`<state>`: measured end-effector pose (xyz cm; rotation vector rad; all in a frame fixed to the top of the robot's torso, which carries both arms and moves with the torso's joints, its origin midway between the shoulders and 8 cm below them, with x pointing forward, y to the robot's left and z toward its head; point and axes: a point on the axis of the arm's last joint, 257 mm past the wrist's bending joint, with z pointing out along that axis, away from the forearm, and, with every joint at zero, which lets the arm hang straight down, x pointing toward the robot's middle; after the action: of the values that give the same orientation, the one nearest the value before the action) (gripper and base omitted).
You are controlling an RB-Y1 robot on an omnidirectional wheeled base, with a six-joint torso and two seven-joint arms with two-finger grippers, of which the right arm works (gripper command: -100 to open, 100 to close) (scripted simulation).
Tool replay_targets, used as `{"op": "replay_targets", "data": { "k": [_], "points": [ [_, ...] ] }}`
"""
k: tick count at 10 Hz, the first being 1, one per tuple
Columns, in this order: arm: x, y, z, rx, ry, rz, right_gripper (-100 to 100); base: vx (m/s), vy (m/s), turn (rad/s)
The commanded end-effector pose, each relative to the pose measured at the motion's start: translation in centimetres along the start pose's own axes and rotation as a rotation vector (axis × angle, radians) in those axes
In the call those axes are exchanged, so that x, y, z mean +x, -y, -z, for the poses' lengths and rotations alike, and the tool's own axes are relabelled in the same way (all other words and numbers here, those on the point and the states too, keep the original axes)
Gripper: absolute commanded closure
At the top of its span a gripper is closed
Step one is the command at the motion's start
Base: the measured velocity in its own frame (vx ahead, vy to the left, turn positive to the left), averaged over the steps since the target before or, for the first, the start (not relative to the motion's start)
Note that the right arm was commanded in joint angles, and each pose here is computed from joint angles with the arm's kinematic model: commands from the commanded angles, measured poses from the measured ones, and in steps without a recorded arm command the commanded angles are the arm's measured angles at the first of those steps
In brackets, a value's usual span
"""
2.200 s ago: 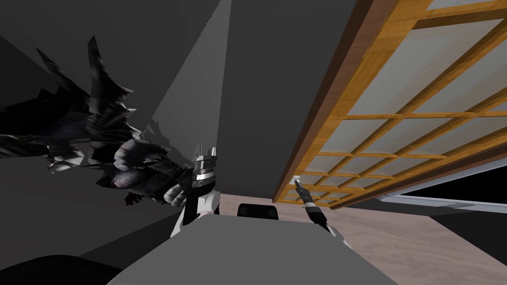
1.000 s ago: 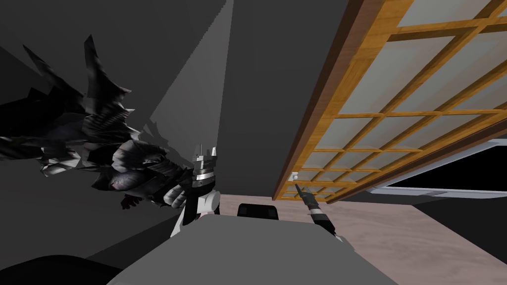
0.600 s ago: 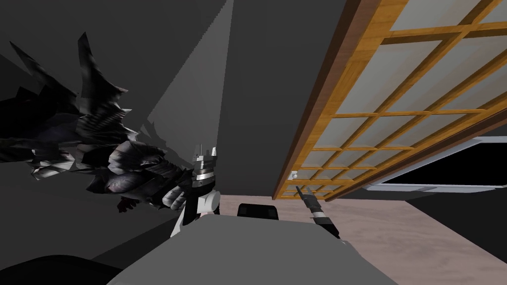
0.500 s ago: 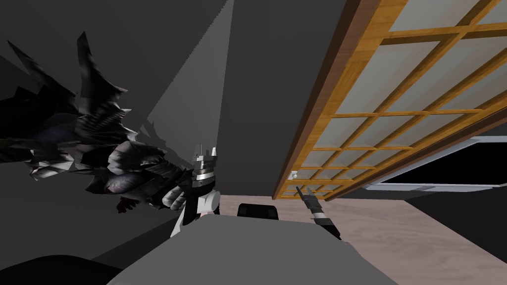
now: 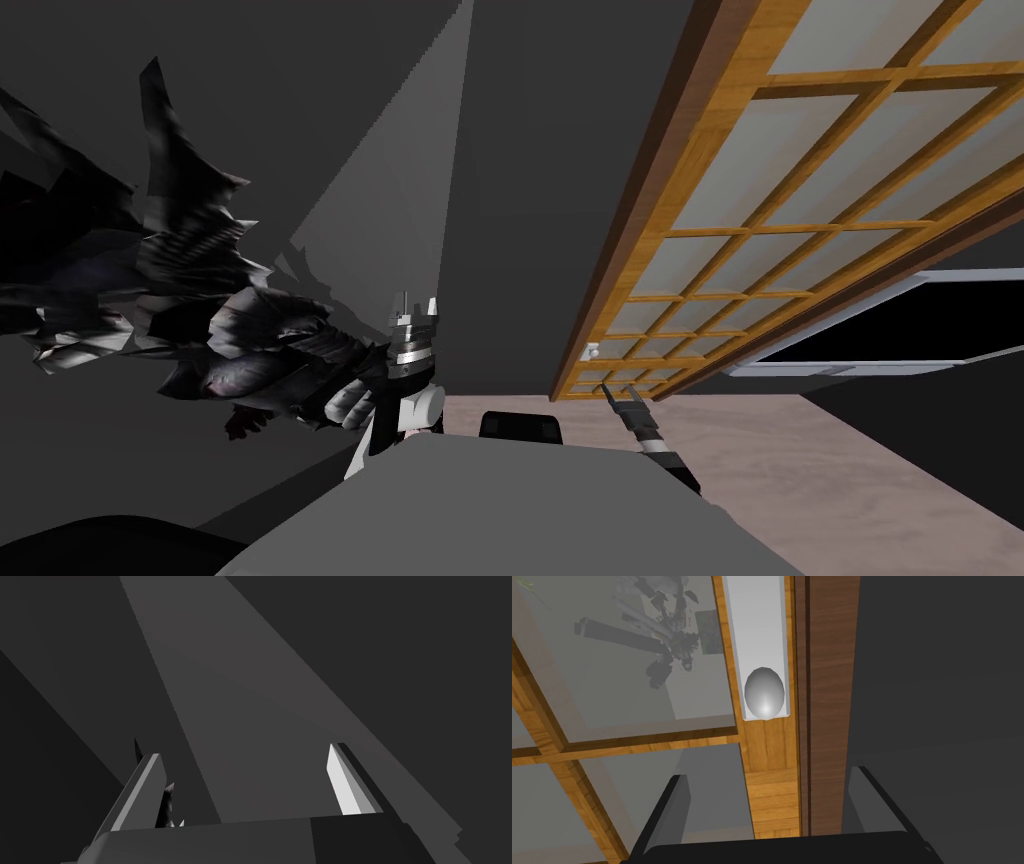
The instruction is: Pull the door open
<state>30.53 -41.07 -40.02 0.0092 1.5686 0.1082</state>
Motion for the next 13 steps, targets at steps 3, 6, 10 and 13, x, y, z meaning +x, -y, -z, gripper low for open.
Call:
{"op": "replay_targets", "data": {
  "k": [3, 6, 10, 13],
  "points": [
    [0.0, 0.0, 0.68, -0.007, -0.002, 0.049, -100, -0.008, 0.017, -0.032],
    [0.0, 0.1, -0.29, 0.005, -0.001, 0.054, -100, 0.143, 0.011, 0.038],
    [0.0, 0.3, -1.57, 0.021, 0.000, 0.055, -100, 0.195, -0.007, 0.050],
    [-0.1, 0.3, -1.34, 0.017, 0.001, 0.055, 100, -0.004, -0.004, 0.008]
  ]
}}
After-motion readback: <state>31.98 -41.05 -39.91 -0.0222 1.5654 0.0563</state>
